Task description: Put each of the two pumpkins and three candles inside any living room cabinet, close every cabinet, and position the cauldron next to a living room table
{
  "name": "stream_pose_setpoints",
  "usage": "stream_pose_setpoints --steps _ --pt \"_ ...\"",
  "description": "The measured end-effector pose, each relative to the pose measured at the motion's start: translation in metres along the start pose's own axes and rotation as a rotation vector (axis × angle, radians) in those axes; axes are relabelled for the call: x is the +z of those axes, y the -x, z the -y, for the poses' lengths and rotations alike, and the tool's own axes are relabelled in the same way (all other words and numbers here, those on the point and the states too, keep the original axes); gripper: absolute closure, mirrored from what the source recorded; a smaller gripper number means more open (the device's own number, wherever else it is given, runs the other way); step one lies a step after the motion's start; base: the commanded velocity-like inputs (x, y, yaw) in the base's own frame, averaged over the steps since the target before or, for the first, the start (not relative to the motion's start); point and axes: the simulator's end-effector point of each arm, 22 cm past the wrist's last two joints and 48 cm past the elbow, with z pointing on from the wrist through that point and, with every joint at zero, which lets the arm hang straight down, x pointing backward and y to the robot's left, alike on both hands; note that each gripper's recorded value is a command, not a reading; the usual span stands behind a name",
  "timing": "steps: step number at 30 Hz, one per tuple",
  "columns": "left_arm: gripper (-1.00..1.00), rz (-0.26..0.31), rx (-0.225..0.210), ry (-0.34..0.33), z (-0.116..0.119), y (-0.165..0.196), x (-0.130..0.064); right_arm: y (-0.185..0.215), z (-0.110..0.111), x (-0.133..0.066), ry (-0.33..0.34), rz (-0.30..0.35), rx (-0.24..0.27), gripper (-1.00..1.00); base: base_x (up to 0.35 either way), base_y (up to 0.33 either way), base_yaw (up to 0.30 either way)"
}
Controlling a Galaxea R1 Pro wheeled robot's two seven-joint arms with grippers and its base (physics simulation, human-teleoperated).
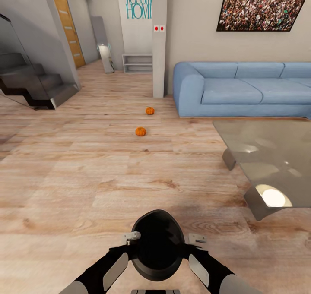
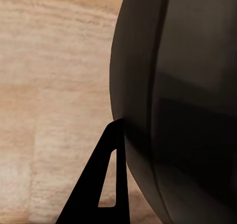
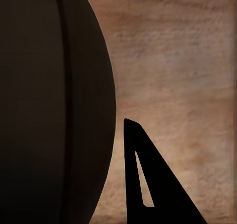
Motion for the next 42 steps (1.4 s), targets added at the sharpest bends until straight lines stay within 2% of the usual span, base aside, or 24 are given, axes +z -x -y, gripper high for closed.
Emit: stream_pose_setpoints --steps 42 --pt "1.0 -0.018 -0.008 0.0 0.009 0.042 -0.079 0.051 -0.013 -0.076 0.002 -0.004 -0.01 1.0 0.0 0.0 0.0"
